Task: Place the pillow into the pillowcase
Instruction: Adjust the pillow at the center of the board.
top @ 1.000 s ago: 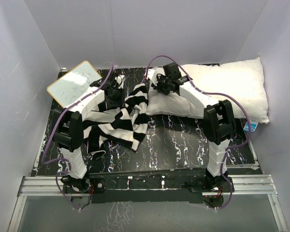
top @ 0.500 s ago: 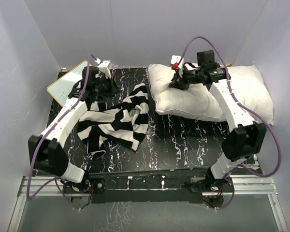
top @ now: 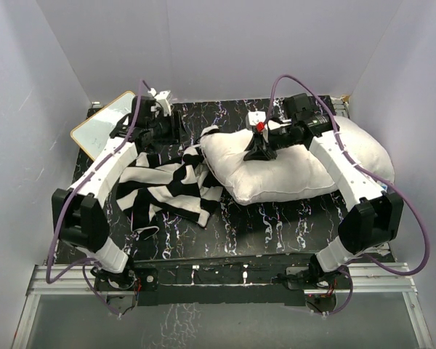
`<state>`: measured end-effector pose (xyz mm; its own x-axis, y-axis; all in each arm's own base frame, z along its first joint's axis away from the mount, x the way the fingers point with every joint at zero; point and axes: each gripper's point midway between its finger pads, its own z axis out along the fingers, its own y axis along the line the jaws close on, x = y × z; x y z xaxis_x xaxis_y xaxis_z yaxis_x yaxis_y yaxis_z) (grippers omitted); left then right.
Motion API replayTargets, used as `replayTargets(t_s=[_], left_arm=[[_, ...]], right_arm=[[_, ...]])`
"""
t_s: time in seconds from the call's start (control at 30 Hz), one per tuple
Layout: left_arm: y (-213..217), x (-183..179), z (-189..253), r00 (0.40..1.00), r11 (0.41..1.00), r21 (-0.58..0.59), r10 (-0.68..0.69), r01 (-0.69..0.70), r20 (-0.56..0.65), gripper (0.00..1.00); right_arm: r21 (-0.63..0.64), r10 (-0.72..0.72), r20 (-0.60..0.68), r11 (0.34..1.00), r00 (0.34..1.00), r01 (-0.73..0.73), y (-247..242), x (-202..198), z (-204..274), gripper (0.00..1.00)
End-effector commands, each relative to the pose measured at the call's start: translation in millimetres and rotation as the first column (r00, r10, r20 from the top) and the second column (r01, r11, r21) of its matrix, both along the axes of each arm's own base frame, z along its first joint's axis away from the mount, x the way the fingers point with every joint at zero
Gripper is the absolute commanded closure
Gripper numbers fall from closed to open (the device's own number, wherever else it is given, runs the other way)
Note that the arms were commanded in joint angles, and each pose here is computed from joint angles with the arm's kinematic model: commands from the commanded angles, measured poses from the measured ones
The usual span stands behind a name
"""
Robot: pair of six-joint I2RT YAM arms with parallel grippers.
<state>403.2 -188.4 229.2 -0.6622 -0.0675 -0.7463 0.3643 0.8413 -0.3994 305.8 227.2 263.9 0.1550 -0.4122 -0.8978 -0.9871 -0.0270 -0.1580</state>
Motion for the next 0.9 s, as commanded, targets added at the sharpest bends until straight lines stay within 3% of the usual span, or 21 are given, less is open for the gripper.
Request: replayTargets(t_s=[0.0, 0.1, 0.27, 0.33, 0.4, 0.43, 0.57, 0.7, 0.87], left_arm=[[13, -28, -57, 0.96, 0.995, 0.085, 0.08, -0.059, -0.27, 0.46], [7, -25, -69, 0.955, 0.995, 0.079, 0.077, -0.057, -0.286, 0.37], [-2, -16, -95, 0.936, 0.997, 0.079, 0.037, -0.01, -0.35, 0.4], [-9, -17, -99, 0.932, 0.999, 0.048, 0.002, 0.016, -0.364, 0.54], [-15, -15, -91, 0.938, 0.999, 0.01, -0.027, 0.033, -0.345, 0.9], [-15, -12, -82, 0.949, 0.999, 0.008, -0.028, 0.033, -0.313, 1.0], [-6, -1, -21, 0.997, 1.0, 0.023, -0.018, 0.019, -0.077, 1.0], [-2, -5, 44, 0.986, 0.999, 0.001, -0.033, 0.033, 0.161, 1.0], [-9, -14, 60, 0.976, 0.995, -0.041, -0.078, 0.088, 0.202, 1.0]], right_arm=[[0.021, -0.031, 0.067, 0.999, 0.997, 0.029, -3, 8, 10, 0.92], [0.016, -0.044, 0.054, 0.999, 0.998, 0.043, -5, 9, 3, 0.92], [0.022, -0.048, 0.041, 0.999, 0.998, 0.047, -5, 8, -3, 0.92], [0.016, -0.056, 0.045, 0.998, 0.997, 0.056, -6, 8, -3, 0.92], [0.011, -0.061, 0.047, 0.998, 0.997, 0.061, -7, 8, -4, 0.92], [0.012, -0.06, 0.05, 0.998, 0.997, 0.06, -7, 8, -3, 0.92], [0.009, -0.029, 0.075, 1.0, 0.997, 0.029, -5, 5, 5, 0.92], [-0.011, 0.026, 0.121, 1.0, 0.992, -0.025, 6, -1, 14, 0.92], [-0.044, 0.049, 0.143, 0.998, 0.988, -0.043, 24, -4, 8, 0.92]])
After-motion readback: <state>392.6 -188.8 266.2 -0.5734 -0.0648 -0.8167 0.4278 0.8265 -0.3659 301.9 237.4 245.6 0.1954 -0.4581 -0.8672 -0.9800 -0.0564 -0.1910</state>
